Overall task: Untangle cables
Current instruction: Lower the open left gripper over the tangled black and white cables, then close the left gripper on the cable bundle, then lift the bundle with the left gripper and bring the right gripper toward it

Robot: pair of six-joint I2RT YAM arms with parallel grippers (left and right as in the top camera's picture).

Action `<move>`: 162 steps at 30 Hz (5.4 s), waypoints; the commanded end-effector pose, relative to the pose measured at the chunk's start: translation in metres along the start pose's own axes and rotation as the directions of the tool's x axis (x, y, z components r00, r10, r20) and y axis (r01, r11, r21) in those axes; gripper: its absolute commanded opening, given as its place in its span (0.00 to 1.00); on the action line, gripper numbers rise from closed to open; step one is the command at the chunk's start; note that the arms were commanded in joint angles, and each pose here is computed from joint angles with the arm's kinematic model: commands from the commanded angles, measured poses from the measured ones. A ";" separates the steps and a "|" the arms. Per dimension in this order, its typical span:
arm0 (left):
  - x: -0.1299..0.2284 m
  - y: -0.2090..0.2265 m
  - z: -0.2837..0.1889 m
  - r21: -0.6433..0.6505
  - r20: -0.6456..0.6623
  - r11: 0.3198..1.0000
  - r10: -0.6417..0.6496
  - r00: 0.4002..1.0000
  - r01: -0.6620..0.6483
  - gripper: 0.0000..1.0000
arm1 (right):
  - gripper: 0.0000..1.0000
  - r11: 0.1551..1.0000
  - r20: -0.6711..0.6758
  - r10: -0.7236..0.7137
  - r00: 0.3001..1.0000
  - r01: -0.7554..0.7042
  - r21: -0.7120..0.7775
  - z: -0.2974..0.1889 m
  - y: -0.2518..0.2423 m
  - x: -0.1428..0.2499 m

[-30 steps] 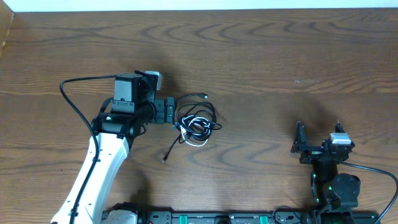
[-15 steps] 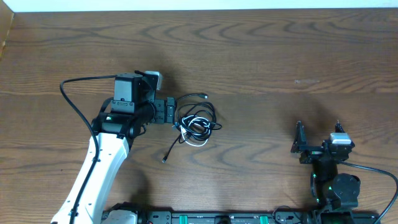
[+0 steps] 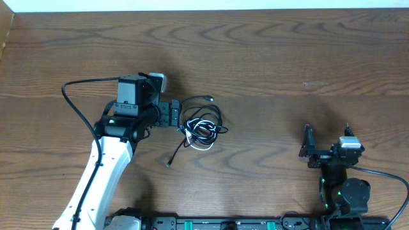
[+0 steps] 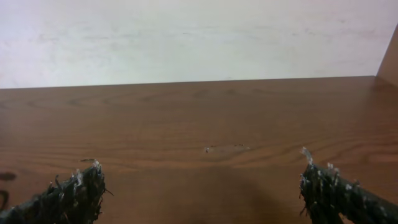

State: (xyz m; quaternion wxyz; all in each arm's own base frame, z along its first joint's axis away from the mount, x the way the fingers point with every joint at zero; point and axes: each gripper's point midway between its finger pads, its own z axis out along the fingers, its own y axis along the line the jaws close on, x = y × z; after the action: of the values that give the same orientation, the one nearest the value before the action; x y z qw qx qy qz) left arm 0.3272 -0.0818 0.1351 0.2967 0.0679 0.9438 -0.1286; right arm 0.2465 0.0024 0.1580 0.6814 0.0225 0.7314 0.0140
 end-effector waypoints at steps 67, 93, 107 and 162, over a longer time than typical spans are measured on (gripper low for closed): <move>0.074 -0.019 0.055 -0.211 -0.268 0.958 -0.248 0.931 0.194 0.90 | 0.99 1.000 0.000 -0.012 1.000 0.012 0.009 0.000 -0.002 0.001; 0.084 -0.015 0.049 -0.342 -0.246 0.927 -0.249 0.937 0.157 0.80 | 0.99 1.000 0.000 -0.012 1.000 0.012 0.009 0.000 -0.002 0.001; 0.096 -0.011 0.046 -0.369 -0.282 0.916 -0.273 0.920 0.159 0.76 | 0.99 1.000 0.000 -0.012 1.000 0.012 0.009 0.000 -0.002 0.001; -0.014 -0.105 -0.017 -0.028 0.141 0.986 0.166 0.976 -0.163 0.08 | 0.99 1.000 0.000 -0.012 1.000 0.012 0.009 0.000 -0.002 0.001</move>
State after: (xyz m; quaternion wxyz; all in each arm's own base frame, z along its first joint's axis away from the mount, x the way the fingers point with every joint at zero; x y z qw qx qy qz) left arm 0.2985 -0.1742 0.1354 0.3080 0.0884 0.9423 -0.0968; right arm 0.2465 0.0024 0.1580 0.6814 0.0223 0.7314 0.0139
